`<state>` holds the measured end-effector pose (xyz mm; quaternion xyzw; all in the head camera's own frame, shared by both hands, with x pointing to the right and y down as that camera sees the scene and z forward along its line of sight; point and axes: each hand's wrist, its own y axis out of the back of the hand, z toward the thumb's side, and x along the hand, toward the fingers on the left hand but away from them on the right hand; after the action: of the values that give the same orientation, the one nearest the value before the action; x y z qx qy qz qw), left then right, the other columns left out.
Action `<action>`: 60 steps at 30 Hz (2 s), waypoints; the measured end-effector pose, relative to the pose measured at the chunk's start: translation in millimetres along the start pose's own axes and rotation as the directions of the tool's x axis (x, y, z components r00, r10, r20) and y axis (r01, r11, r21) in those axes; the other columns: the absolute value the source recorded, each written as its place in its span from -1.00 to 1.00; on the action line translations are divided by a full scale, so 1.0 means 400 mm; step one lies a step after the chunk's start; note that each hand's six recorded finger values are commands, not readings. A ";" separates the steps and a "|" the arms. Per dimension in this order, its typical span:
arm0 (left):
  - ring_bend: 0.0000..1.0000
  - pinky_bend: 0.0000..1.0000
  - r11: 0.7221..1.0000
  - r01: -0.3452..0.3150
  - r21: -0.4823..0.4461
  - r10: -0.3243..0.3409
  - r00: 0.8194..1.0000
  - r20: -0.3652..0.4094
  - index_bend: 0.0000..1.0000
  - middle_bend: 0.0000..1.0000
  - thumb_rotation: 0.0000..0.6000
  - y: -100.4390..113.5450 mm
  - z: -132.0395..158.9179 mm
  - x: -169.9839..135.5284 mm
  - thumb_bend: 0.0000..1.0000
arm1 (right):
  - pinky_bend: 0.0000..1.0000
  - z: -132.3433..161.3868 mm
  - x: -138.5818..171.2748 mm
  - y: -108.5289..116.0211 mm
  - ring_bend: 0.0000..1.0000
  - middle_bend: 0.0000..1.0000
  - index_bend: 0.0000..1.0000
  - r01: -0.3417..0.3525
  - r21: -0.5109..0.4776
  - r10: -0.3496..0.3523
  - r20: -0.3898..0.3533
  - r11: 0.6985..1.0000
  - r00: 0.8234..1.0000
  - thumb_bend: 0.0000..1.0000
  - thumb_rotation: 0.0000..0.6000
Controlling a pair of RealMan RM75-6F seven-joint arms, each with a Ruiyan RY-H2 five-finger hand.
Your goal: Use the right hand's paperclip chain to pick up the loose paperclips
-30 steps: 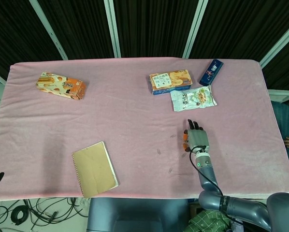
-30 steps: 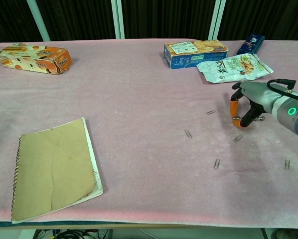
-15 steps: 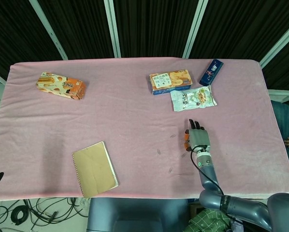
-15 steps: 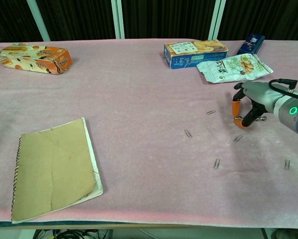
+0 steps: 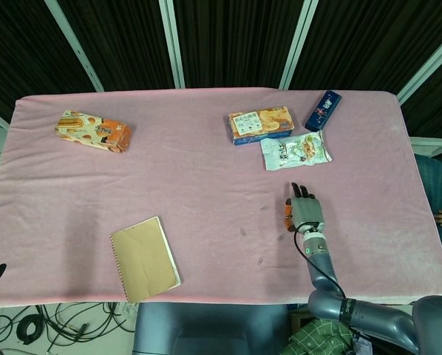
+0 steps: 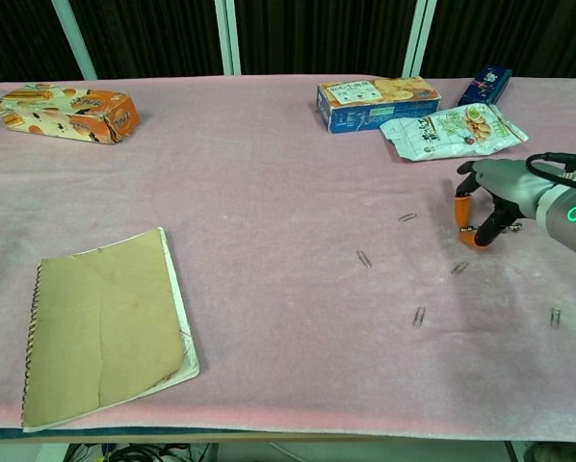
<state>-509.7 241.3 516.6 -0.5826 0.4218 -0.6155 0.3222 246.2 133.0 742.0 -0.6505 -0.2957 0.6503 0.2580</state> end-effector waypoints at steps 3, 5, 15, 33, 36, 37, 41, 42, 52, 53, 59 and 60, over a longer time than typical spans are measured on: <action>-1.00 -1.00 1.000 0.000 0.000 0.000 1.000 0.000 -0.95 -1.00 1.00 0.000 0.000 0.000 -0.55 | -0.63 -0.004 -0.001 -0.002 -0.99 -1.00 0.11 -0.001 0.005 0.001 0.003 1.000 1.000 -0.38 1.00; -1.00 -1.00 1.000 0.000 0.001 0.000 1.000 0.000 -0.95 -1.00 1.00 0.000 0.000 0.000 -0.55 | -0.63 -0.006 -0.002 -0.002 -0.99 -1.00 0.11 -0.001 0.010 0.001 0.005 1.000 1.000 -0.37 1.00; -1.00 -1.00 1.000 -0.001 0.001 0.001 1.000 0.002 -0.95 -1.00 1.00 0.000 0.001 -0.001 -0.55 | -0.63 0.006 0.000 0.017 -0.99 -1.00 0.12 0.022 0.020 -0.022 -0.016 1.000 1.000 -0.35 1.00; -1.00 -1.00 1.000 -0.004 -0.010 0.004 1.000 0.004 -0.95 -1.00 1.00 0.006 -0.001 -0.004 -0.55 | -0.63 0.063 0.020 0.094 -0.99 -1.00 0.12 0.059 -0.041 -0.062 -0.075 0.997 0.995 -0.35 1.00; -1.00 -1.00 1.000 -0.002 -0.010 0.002 1.000 0.006 -0.95 -1.00 1.00 0.005 -0.001 -0.004 -0.55 | -0.63 0.072 0.023 0.107 -0.99 -1.00 0.12 0.064 -0.047 -0.068 -0.083 0.997 0.994 -0.35 1.00; -1.00 -1.00 1.000 -0.002 -0.011 0.002 1.000 0.006 -0.95 -1.00 1.00 0.006 -0.001 -0.004 -0.55 | -0.63 0.073 0.024 0.110 -0.99 -1.00 0.12 0.065 -0.048 -0.069 -0.084 0.997 0.994 -0.35 1.00; -1.00 -1.00 1.000 -0.004 -0.014 0.005 1.000 0.005 -0.95 -1.00 1.00 0.008 -0.002 -0.005 -0.55 | -0.63 0.082 0.027 0.118 -0.99 -1.00 0.13 0.063 -0.067 -0.069 -0.090 0.996 0.994 -0.35 1.00; -1.00 -1.00 1.000 -0.005 -0.014 0.005 1.000 0.005 -0.95 -1.00 1.00 0.008 -0.003 -0.005 -0.55 | -0.63 0.084 0.028 0.119 -0.99 -1.00 0.13 0.062 -0.072 -0.069 -0.092 0.995 0.993 -0.35 1.00; -1.00 -1.00 1.000 -0.007 -0.017 0.007 1.000 0.005 -0.95 -1.00 1.00 0.010 -0.003 -0.006 -0.55 | -0.63 0.111 0.039 0.138 -0.99 -1.00 0.14 0.062 -0.105 -0.075 -0.118 0.993 0.990 -0.35 1.00; -1.00 -1.00 1.000 -0.008 -0.017 0.008 1.000 0.004 -0.95 -1.00 1.00 0.011 -0.004 -0.006 -0.55 | -0.63 0.114 0.041 0.140 -0.99 -1.00 0.14 0.062 -0.110 -0.075 -0.120 0.992 0.990 -0.35 1.00; -1.00 -1.00 1.000 -0.007 -0.018 0.007 1.000 0.005 -0.95 -1.00 1.00 0.011 -0.004 -0.007 -0.55 | -0.63 0.133 0.048 0.154 -0.99 -1.00 0.14 0.063 -0.144 -0.082 -0.136 0.988 0.987 -0.35 1.00; -1.00 -1.00 1.000 -0.007 -0.018 0.007 1.000 0.005 -0.95 -1.00 1.00 0.011 -0.004 -0.007 -0.55 | -0.63 0.136 0.048 0.155 -0.99 -1.00 0.13 0.063 -0.148 -0.083 -0.139 0.987 0.987 -0.35 1.00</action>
<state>-511.3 241.9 511.5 -0.5856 0.4286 -0.6090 0.3202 194.4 101.2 682.8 -0.7014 -0.3457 0.5687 0.2552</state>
